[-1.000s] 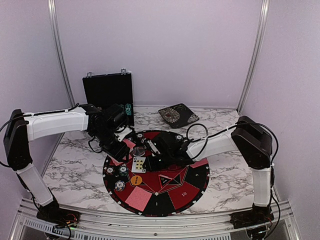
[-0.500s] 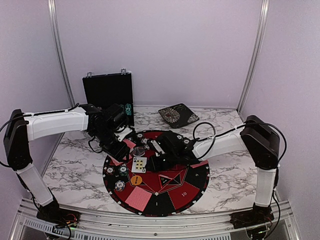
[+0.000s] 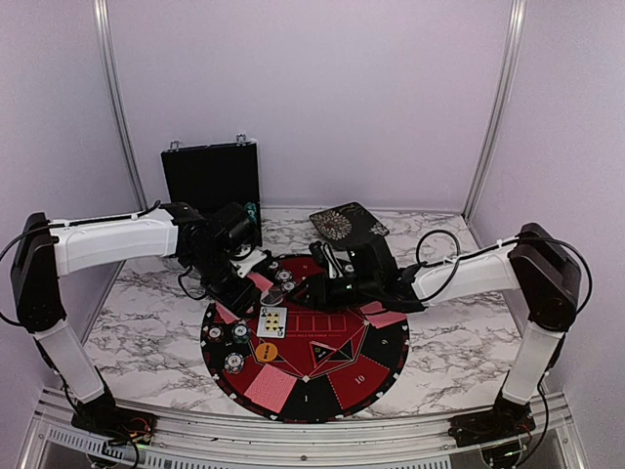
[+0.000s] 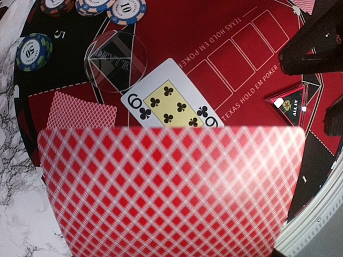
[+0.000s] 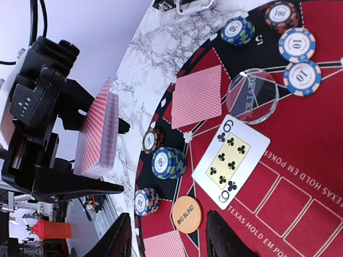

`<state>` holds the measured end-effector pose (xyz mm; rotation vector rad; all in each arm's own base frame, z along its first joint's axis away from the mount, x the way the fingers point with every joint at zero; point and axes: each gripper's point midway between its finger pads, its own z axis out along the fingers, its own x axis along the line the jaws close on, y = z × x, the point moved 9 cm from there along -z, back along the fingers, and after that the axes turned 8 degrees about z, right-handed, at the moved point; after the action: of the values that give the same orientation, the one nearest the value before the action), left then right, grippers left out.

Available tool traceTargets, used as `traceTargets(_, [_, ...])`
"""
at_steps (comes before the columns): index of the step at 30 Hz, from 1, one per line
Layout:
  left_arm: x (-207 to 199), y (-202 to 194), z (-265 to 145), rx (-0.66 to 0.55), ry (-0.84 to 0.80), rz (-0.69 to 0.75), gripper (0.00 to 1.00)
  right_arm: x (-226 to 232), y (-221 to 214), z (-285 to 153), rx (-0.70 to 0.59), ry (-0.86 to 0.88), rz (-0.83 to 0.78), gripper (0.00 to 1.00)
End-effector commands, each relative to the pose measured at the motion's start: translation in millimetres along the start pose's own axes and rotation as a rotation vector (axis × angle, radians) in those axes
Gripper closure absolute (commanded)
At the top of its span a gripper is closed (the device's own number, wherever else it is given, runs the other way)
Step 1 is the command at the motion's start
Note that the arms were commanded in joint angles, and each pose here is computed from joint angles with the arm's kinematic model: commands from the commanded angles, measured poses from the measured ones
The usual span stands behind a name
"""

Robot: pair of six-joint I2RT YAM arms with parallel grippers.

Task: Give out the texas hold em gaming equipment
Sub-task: Move the poker card to the community card area, then adjust the poker card at the face-down deck piles.

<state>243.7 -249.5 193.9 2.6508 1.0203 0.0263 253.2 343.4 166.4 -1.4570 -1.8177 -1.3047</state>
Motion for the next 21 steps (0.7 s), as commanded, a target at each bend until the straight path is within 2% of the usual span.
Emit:
traceTargets(1, [-7.7, 9.2, -4.1, -0.007, -0.011, 0.025, 0.65, 20.2, 7.3, -7.0, 0.002, 0.178, 0.032, 0.52])
traceTargets(9, [-15.3, 13.0, -1.8, 0.002, -0.013, 0.04, 0.65, 16.8, 3.9, -5.9, 0.01, 0.256, 0.088, 0.4])
traceTargets(21, [-25.3, 13.8, -0.8, 0.004, -0.036, 0.062, 0.65, 15.7, 10.1, 7.9, 0.019, 0.281, 0.119, 0.4])
